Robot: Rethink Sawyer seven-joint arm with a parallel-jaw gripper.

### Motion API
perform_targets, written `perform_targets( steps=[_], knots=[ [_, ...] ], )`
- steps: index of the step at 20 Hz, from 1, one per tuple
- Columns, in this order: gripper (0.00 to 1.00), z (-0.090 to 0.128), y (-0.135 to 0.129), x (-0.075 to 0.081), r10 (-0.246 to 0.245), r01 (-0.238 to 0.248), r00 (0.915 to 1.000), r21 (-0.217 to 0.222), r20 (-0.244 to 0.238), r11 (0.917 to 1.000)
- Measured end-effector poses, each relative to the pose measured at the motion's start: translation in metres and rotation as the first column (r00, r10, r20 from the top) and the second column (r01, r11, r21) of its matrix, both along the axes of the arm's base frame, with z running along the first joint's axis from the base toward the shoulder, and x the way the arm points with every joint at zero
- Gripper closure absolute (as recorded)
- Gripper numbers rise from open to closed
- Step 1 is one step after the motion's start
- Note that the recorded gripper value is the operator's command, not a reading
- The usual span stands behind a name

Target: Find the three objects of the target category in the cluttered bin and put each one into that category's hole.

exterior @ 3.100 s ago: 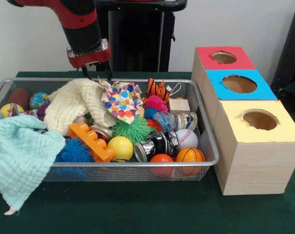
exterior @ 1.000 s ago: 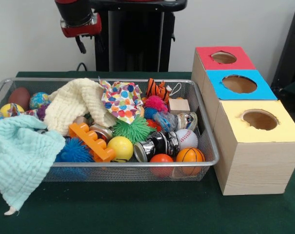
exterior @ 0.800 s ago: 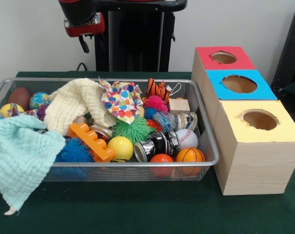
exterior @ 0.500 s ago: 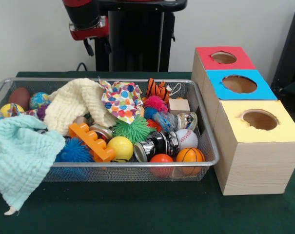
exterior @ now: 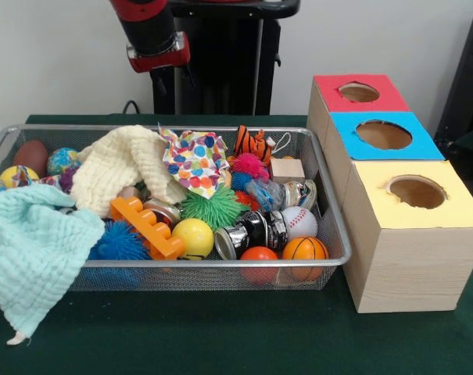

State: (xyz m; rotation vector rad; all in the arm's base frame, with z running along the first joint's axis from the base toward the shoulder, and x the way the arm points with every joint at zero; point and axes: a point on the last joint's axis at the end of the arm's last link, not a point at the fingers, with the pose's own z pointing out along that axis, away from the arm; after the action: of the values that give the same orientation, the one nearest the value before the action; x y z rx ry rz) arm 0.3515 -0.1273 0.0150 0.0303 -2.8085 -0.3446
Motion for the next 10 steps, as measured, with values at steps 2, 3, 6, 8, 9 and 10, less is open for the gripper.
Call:
perform_targets(
  steps=[2, 3, 6, 8, 9, 10],
  knots=[
    [0.00, -0.0026, 0.0018, -0.0003, 0.001, -0.001, 1.0000, 0.006, -0.003, 1.0000],
    [0.00, -0.0037, 0.0019, -0.0005, 0.001, -0.001, 1.0000, 0.008, -0.005, 1.0000],
    [0.00, -0.0068, 0.0018, 0.0004, 0.001, -0.001, 1.0000, 0.011, -0.006, 0.9999],
    [0.00, -0.0075, 0.0016, 0.0013, 0.002, -0.001, 1.0000, 0.011, -0.005, 0.9999],
    [0.00, -0.0079, 0.0015, 0.0020, 0.002, -0.002, 1.0000, 0.011, -0.003, 0.9999],
    [0.00, -0.0080, 0.0013, 0.0026, 0.002, -0.002, 1.0000, 0.011, -0.002, 0.9999]
  ],
)
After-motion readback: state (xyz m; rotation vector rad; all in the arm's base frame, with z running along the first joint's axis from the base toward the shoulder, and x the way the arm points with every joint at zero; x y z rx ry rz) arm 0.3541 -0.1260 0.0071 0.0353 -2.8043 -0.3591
